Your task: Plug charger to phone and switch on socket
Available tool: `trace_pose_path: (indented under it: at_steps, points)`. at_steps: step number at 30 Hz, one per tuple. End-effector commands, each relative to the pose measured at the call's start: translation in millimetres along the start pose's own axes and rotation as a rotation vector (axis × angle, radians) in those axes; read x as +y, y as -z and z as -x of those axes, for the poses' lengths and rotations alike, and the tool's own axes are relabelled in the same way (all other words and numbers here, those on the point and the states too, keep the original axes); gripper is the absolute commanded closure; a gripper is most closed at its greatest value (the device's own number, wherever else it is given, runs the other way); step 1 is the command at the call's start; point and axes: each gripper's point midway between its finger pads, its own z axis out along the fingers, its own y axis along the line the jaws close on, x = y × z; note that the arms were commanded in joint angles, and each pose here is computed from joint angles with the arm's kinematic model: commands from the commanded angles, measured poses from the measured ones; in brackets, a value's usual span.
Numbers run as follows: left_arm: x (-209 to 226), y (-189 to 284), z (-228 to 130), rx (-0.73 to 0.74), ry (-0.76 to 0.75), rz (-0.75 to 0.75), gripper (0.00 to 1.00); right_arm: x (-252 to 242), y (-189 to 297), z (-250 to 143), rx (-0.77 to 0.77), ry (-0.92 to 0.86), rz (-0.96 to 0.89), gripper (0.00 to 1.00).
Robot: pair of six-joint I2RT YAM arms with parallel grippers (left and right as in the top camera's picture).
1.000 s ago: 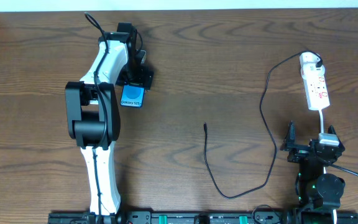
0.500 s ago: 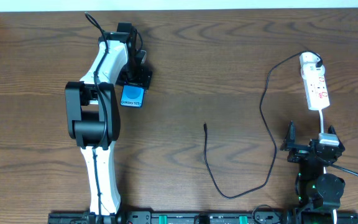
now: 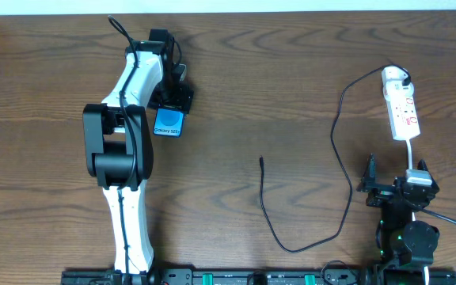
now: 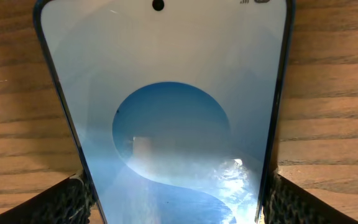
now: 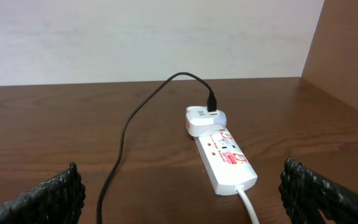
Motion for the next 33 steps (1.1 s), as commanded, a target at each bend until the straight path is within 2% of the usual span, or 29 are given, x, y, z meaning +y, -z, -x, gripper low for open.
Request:
trace_pose_path:
  at_steps: [1,18,19,23,33]
  points:
    - [-3.7,-10.6,-11.9,0.046,-0.011,-0.016,0.17,1.7,0.4,0.1,-0.002,0.015,0.006,0.01]
    - [-3.7,-10.8,-12.0,0.047,-0.011,-0.016,0.2,1.7,0.4,0.1,-0.002,0.016,0.006,0.01]
    - [-3.7,-10.8,-11.9,0.046,-0.011,-0.016,0.24,1.7,0.4,0.1,-0.002,0.016,0.006,0.01]
    - [-3.7,-10.8,-12.0,0.047,-0.011,-0.016,0.25,1.7,0.4,0.1,-0.002,0.015,0.006,0.01]
    - [-3.7,-10.8,-12.0,0.047,-0.01,-0.016,0.37,1.7,0.4,0.1,-0.002,0.016,0.006,0.01]
